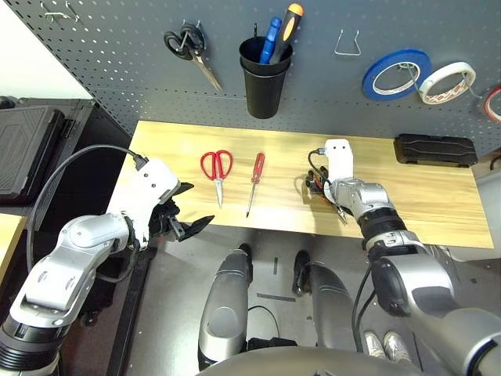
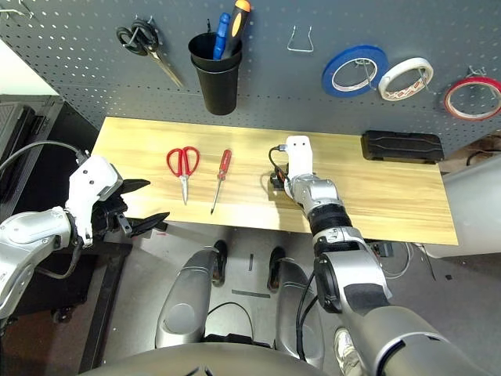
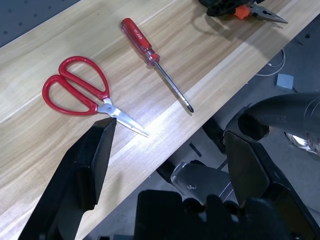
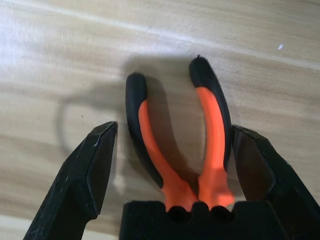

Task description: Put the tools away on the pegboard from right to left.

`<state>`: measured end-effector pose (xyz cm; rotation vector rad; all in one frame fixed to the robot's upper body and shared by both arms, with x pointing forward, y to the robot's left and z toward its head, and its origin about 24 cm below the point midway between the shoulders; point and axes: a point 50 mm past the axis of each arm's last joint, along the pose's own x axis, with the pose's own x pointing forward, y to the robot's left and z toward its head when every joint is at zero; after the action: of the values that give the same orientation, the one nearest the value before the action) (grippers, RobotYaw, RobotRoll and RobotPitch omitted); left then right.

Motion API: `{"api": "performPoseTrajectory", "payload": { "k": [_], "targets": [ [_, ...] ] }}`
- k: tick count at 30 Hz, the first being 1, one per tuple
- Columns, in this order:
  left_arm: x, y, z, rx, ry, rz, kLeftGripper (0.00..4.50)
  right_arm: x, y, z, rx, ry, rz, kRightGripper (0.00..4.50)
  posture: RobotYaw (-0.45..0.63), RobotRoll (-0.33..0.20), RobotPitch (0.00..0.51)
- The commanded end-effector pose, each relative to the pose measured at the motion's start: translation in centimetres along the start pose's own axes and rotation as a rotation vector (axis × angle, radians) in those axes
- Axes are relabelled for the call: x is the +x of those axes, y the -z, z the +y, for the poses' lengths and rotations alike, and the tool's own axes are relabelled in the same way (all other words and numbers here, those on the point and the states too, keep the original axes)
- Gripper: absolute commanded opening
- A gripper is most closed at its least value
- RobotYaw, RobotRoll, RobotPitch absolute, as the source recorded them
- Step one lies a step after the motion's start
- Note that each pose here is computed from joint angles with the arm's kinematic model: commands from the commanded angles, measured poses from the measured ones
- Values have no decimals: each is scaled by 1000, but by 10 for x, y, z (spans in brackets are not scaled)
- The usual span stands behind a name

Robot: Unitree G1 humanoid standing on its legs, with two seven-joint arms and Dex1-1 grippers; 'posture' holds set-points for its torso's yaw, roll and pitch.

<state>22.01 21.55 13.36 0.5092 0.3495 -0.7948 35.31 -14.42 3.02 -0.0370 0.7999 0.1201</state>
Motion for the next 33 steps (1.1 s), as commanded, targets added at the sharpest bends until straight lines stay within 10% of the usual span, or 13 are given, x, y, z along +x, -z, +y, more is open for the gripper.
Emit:
{"api": "performPoseTrajectory", "payload": {
  "k": [1,12,19,33],
  "targets": [
    [1,2,-4,-6,9,12,4500,0,20,-6,-44,-15,134,4481,425,0,306],
    [2,2,-5,-6,5,7,4500,-3,31,-17,-114,-25,207,4481,427,0,299],
    [2,0,-4,-5,2,0,4500,-3,31,-15,-141,-19,222,2823,428,0,296],
    [-5,-19,0,-6,-42,-202,4500,-12,21,-24,-163,8,-82,2823,414,0,276]
  ]
}}
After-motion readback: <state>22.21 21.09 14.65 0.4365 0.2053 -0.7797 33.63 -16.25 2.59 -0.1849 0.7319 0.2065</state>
